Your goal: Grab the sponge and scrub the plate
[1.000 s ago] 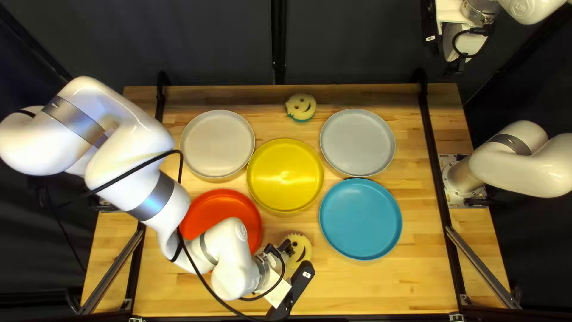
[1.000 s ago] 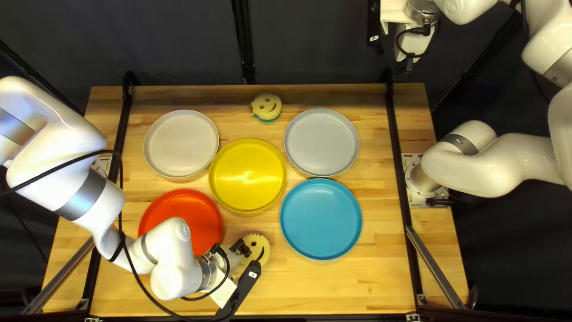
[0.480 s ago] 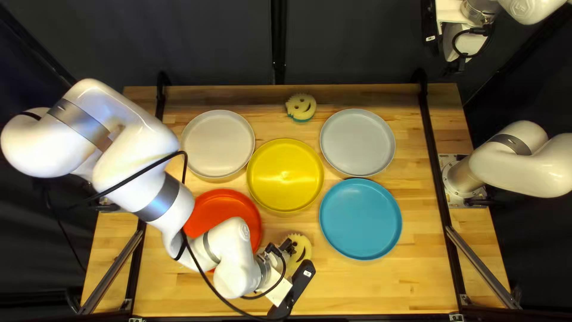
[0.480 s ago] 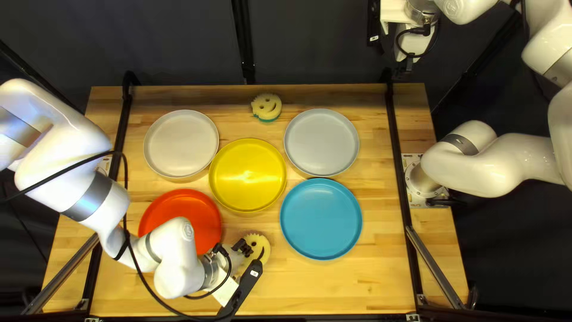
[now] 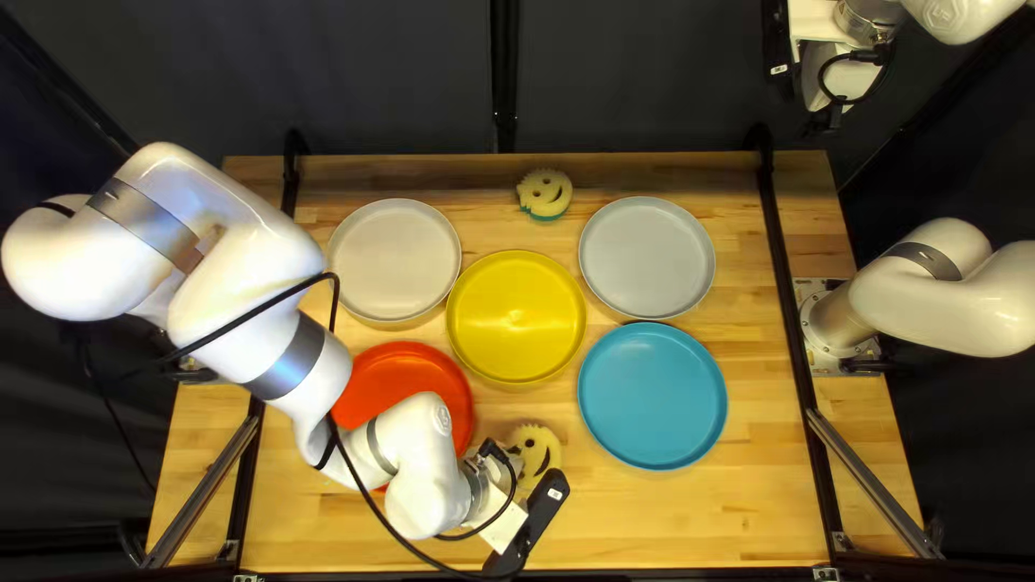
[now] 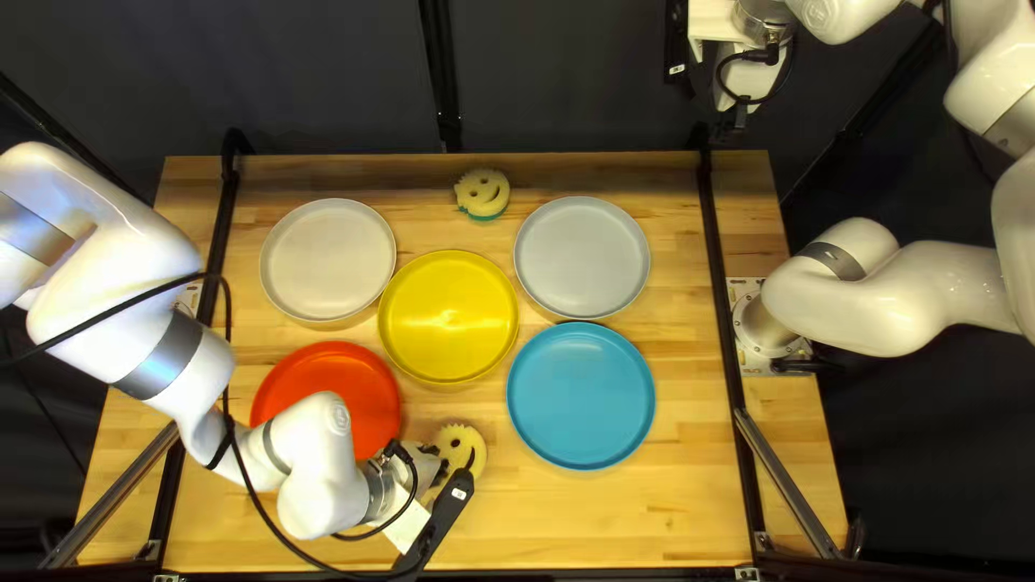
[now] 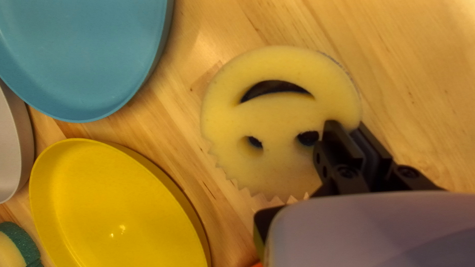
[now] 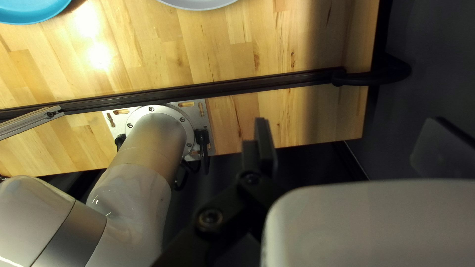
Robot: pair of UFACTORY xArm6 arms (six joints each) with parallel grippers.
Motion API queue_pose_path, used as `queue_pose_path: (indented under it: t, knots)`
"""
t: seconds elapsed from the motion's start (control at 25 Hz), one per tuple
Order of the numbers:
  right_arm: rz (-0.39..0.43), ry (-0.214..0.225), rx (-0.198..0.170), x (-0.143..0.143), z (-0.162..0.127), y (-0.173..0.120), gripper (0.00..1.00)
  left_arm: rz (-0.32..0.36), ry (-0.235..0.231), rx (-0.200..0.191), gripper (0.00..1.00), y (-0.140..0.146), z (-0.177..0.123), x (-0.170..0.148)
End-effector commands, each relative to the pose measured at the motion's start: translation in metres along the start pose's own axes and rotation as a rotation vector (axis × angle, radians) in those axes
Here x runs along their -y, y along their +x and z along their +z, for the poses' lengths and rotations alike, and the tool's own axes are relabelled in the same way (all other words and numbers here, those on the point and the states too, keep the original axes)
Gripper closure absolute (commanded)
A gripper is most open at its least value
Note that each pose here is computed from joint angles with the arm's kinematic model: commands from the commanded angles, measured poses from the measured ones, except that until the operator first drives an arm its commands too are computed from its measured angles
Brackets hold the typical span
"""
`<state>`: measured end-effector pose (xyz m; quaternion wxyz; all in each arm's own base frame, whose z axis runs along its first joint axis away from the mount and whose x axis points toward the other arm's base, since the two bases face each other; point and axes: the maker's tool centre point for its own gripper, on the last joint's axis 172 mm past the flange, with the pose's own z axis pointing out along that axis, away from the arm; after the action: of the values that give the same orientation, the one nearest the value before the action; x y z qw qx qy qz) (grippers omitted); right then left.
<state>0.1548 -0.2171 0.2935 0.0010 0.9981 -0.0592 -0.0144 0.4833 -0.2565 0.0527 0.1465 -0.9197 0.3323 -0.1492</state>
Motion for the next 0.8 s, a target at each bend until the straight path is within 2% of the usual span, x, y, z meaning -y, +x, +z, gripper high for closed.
queue_pose_path:
  t: [0.04,0.24,0.48,0.64,0.8]
  knots:
    - [0.000,0.000,0.000,0.000,0.000,0.000,0.00,0.007,-0.021,0.022,1.00,-0.012,-0.023,-0.003]
    - [0.000,0.000,0.000,0.000,0.000,0.000,0.00,0.029,-0.077,0.058,1.00,-0.039,-0.044,-0.013]
    - [0.000,0.000,0.000,0.000,0.000,0.000,0.00,0.036,-0.132,0.102,1.00,-0.085,-0.068,-0.030]
    - [0.000,0.000,0.000,0.000,0.000,0.000,0.00,0.057,-0.163,0.098,1.00,-0.101,-0.072,-0.036]
    - [0.000,0.000,0.000,0.000,0.000,0.000,0.00,0.095,-0.200,0.073,1.00,-0.114,-0.074,-0.040]
